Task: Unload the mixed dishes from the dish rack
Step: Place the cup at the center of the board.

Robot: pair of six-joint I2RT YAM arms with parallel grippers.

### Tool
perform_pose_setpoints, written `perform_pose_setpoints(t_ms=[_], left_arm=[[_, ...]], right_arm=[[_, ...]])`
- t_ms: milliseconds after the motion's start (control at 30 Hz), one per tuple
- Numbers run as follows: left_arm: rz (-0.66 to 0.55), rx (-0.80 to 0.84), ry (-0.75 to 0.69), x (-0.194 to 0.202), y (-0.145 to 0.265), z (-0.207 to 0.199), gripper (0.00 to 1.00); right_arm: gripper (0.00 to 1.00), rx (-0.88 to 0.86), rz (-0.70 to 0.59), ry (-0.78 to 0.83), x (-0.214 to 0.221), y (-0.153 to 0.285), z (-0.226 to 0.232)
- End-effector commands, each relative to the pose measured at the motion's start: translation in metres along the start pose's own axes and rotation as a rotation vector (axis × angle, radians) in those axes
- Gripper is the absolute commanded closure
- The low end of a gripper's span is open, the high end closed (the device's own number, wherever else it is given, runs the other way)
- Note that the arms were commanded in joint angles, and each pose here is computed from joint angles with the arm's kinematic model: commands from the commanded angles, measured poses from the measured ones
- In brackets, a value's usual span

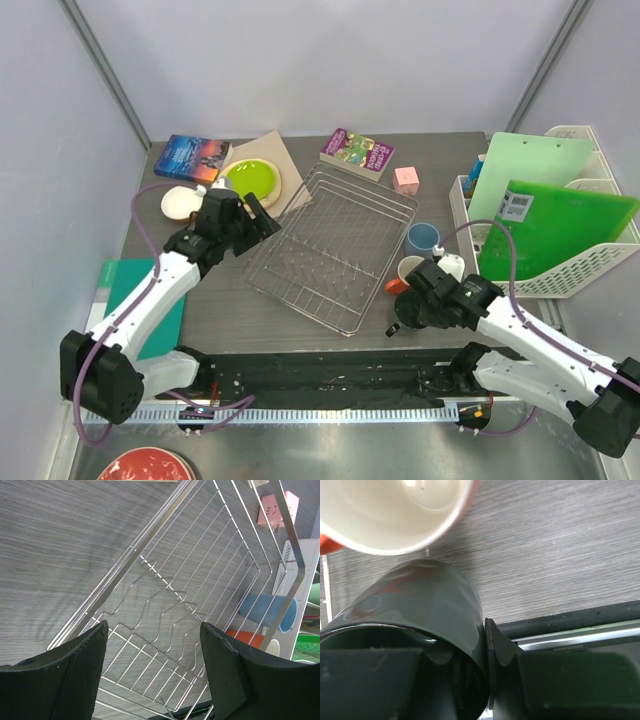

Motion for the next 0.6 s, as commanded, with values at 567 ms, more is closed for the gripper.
perform_pose_setpoints(t_ms=[567], left_arm=[[0.009, 0.032, -0.016, 0.006, -0.008, -0.006, 0.27]], right_arm=[[0.95, -0.009, -0.003, -0.022, 0.001, -0.021, 0.022]])
Point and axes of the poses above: each gripper's point midway between its finger pads, its own y axis back along the fingers, its own z axis along the line the jaws close on, x = y × z, the point moved 7 cm from there along y, back along the fingers, and after that the axes turned 4 degrees about -y, right-handed, at the moved point
